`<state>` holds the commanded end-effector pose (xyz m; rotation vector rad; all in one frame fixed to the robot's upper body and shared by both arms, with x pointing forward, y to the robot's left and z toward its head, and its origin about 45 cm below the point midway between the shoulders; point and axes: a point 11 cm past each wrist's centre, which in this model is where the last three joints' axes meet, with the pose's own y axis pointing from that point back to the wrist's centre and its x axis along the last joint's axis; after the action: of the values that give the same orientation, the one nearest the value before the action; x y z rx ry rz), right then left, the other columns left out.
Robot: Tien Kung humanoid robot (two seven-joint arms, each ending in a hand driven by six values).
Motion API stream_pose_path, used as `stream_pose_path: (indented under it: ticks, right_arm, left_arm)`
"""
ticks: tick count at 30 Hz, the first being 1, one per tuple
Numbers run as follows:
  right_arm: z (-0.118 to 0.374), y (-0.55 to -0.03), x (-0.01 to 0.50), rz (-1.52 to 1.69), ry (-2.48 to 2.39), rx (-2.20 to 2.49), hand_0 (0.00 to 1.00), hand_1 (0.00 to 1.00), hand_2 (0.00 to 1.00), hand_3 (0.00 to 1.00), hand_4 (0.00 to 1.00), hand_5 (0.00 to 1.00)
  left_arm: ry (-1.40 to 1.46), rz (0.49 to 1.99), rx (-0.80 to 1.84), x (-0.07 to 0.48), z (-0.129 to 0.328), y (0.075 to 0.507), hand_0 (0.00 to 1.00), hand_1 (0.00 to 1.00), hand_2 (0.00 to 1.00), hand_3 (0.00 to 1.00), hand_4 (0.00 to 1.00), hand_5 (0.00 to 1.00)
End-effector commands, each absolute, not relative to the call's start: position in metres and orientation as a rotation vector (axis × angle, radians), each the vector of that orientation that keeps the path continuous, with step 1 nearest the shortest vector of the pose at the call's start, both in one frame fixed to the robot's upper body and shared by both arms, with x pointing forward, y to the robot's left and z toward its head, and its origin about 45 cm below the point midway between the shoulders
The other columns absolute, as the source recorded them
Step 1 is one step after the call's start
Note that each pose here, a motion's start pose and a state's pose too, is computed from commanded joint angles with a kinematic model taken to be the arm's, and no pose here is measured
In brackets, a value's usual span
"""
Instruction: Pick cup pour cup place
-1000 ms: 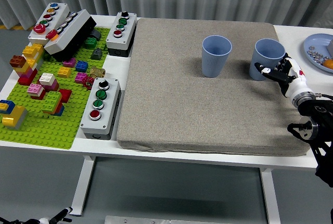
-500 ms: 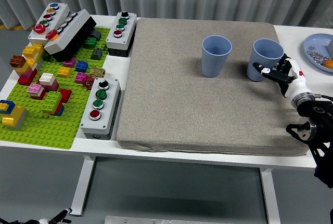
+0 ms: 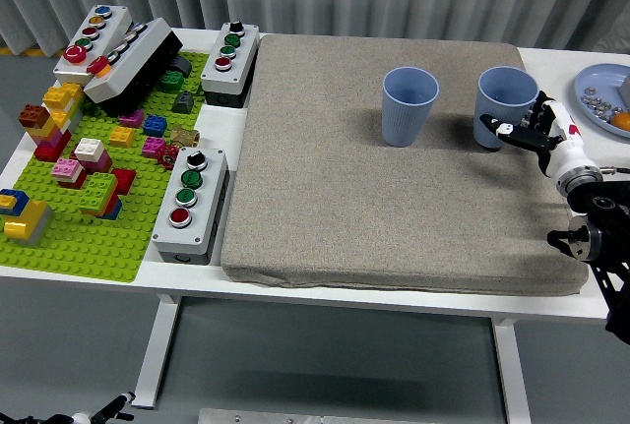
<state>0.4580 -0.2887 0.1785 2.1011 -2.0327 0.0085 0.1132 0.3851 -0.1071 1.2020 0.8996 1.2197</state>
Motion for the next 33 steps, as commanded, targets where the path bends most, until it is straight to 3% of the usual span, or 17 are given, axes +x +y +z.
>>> stream_pose_path:
  ticks: [13,33]
  right_arm:
    - [0.223,-0.272,0.474,0.235,-1.969,2.118,0.718,0.593,0.492,0.558,0.687,0.059]
    - [0.25,-0.214,0.46,0.692,-1.765,2.061,0.729,0.6,0.491,0.555,0.689,0.072]
  left_arm:
    - [0.917,1.237,1.208,0.108,-0.107,0.39,0.829,0.839,0.912,0.815,0.635,0.998]
    - [0.927,1.231,1.214,0.104,-0.108,0.39,0.829,0.84,0.913,0.814,0.635,0.998]
